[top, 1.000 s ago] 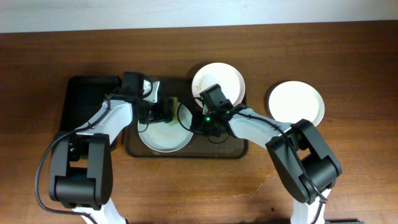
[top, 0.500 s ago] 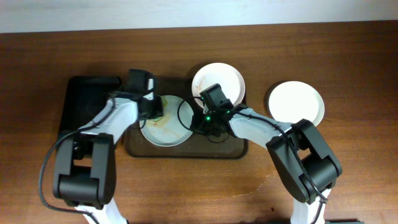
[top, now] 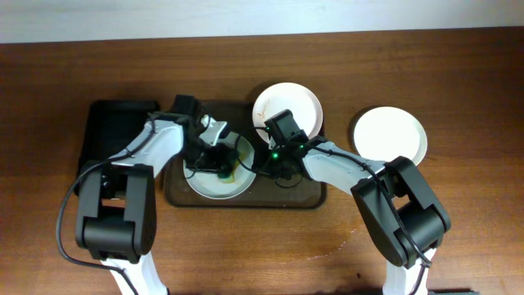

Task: Clean dirty plates on tray and stack at the side
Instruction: 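Scrub the pale green plate with the sponge in the left gripper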

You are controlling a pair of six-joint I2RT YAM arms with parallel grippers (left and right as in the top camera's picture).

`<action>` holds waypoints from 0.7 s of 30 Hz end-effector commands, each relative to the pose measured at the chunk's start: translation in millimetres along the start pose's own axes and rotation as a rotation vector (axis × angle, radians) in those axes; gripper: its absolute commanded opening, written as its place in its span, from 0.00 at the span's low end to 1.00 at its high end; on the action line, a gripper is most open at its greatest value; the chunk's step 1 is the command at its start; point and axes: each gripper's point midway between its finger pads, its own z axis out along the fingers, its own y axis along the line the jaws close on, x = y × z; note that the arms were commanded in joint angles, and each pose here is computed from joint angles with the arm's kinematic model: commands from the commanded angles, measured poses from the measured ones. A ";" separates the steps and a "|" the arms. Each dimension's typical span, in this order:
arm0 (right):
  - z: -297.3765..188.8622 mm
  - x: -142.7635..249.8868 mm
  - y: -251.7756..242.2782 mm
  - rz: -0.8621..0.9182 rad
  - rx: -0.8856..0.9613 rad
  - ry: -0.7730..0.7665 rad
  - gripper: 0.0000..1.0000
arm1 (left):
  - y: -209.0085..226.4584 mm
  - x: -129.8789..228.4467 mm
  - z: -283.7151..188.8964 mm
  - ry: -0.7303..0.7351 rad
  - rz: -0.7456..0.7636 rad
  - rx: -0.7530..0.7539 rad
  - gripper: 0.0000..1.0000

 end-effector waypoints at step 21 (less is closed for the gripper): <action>5.8 5.6 -4.6 -0.008 0.008 0.018 0.04 | 51.5 -62.7 7.2 -0.252 -0.135 -0.219 0.01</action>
